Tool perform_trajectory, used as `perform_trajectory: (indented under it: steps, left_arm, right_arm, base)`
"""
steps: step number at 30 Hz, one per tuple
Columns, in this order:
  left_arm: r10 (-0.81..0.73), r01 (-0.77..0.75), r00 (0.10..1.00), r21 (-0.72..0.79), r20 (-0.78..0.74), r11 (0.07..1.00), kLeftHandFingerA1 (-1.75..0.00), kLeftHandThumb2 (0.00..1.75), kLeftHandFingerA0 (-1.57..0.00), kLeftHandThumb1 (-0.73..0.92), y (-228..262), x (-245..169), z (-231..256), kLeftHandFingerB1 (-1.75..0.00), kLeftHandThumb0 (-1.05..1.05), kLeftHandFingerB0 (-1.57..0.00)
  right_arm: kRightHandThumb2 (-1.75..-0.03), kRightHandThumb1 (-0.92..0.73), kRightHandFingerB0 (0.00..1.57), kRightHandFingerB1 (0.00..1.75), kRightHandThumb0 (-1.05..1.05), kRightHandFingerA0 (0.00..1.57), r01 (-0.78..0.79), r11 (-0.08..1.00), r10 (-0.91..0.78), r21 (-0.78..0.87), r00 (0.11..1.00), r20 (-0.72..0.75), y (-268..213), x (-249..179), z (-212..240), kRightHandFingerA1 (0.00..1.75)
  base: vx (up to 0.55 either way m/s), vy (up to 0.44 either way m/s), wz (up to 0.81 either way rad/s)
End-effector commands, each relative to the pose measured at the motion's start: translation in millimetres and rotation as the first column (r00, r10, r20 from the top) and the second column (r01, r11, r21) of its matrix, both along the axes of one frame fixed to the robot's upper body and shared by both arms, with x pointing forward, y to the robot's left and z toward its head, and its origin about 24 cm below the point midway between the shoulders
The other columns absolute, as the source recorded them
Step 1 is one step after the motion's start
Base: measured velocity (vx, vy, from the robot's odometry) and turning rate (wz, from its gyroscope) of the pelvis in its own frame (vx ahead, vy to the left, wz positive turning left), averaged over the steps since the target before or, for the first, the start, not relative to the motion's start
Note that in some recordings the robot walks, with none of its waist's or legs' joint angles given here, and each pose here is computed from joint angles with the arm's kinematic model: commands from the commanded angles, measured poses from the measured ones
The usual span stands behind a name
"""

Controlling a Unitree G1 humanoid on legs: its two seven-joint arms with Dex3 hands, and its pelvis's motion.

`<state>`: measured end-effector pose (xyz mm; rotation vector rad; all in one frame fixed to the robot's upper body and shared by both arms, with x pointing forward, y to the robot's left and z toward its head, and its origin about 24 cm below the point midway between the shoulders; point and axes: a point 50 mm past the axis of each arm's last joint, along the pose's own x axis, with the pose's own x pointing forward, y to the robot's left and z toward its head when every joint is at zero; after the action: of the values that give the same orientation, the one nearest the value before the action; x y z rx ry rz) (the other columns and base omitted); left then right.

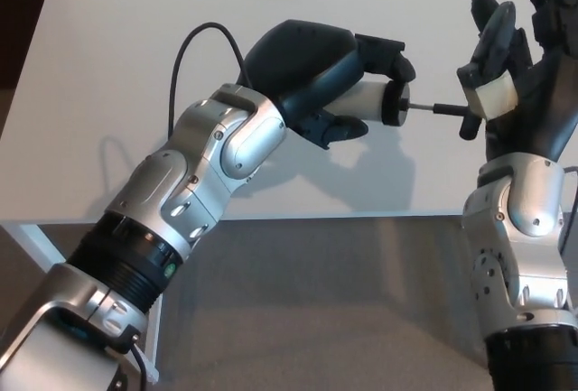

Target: The robot walks towards a desk on which an air pump is kept in the middle. It lifts it up and holds it with its left hand and uses its right hand to compress it by pushing its handle inwards.

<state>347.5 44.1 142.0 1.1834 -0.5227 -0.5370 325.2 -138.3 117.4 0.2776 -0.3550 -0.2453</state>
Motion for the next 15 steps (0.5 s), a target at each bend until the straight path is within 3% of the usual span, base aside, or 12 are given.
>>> perform_trajectory:
  steps: [1,2,5,6,8,9,11,12,13,15]
  left_arm:
    - [0.046,-0.046,0.999,0.058,-0.006,0.997,-1.44,0.61,-0.74,0.7,11.5,10.4,2.9,-1.07,-0.15,-0.66]
    - [0.062,-0.062,0.998,0.078,0.005,0.995,-1.1,0.61,-0.81,0.7,15.9,11.8,-0.1,-0.73,-0.19,-0.74]
    - [0.064,-0.066,0.998,0.096,0.022,0.993,-1.1,0.61,-0.81,0.7,17.8,11.8,-2.8,-0.73,-0.19,-0.74]
    - [0.08,-0.08,0.997,0.095,0.005,0.992,-0.9,0.59,-0.74,0.66,14.3,9.4,-3.1,-0.62,-0.26,-0.66]
    - [0.1,-0.098,0.995,0.094,-0.017,0.991,-0.9,0.59,-0.74,0.66,10.1,6.2,-3.2,-0.62,-0.26,-0.66]
    - [0.109,-0.105,0.994,0.092,-0.032,0.99,-0.75,0.6,-0.69,0.69,8.5,5.5,-3.1,-0.48,-0.27,-0.58]
    - [0.112,-0.108,0.993,0.091,-0.04,0.99,-0.75,0.6,-0.69,0.69,7.9,5.4,-2.9,-0.48,-0.27,-0.58]
    - [0.139,-0.132,0.988,0.102,-0.062,0.986,-0.6,0.58,-0.6,0.64,5.3,4.6,-2.1,-0.44,-0.29,-0.5]
    - [0.159,-0.15,0.984,0.103,-0.082,0.983,-0.56,0.59,-0.52,0.67,4.3,4.8,-1.5,-0.43,-0.31,-0.44]
    - [0.172,-0.162,0.98,0.102,-0.098,0.981,-0.56,0.59,-0.52,0.67,3.7,4.9,-1.0,-0.43,-0.31,-0.44]
  right_arm:
    - [-0.68,-0.91,0.32,0.31,-0.71,0.36,0.111,0.967,-0.104,-0.231,0.994,0.045,-5.6,2.3,11.9,0.34]
    - [-0.68,-0.92,0.31,0.31,-0.72,0.35,0.101,0.965,-0.089,-0.243,0.994,0.063,-3.1,1.2,16.4,0.33]
    - [-0.68,-0.92,0.31,0.31,-0.72,0.35,0.091,0.964,-0.076,-0.249,0.995,0.072,-0.7,0.1,19.0,0.33]
    - [-0.68,-0.91,0.32,0.31,-0.71,0.37,0.092,0.963,-0.075,-0.254,0.994,0.074,2.9,0.2,19.7,0.34]
    - [-0.68,-0.91,0.32,0.31,-0.71,0.37,0.094,0.961,-0.076,-0.261,0.994,0.077,7.6,0.2,20.8,0.34]
    - [-0.68,-0.92,0.33,0.32,-0.71,0.37,0.105,0.957,-0.086,-0.272,0.993,0.082,9.0,0.3,20.9,0.34]
    - [-0.68,-0.92,0.33,0.32,-0.71,0.37,0.114,0.953,-0.094,-0.279,0.992,0.086,9.5,0.2,20.8,0.34]
    - [-1.13,-0.78,0.18,0.43,-0.73,0.35,0.145,0.943,-0.122,-0.3,0.988,0.092,11.0,0.6,20.7,0.53]
    - [-1.12,-0.77,0.17,0.43,-0.72,0.35,0.157,0.941,-0.134,-0.301,0.986,0.095,11.9,1.0,21.1,0.53]
    - [-1.12,-0.77,0.17,0.43,-0.72,0.35,0.164,0.939,-0.141,-0.301,0.985,0.097,12.4,1.3,21.4,0.53]
  base:
    - [0.0,0.0,0.0]
    - [0.0,0.0,0.0]
    - [0.0,0.0,0.0]
    - [0.0,0.0,0.0]
    - [0.0,0.0,0.0]
    - [0.0,0.0,0.0]
    - [0.0,0.0,0.0]
    - [0.0,0.0,0.0]
    - [0.0,0.0,0.0]
    - [0.0,0.0,0.0]
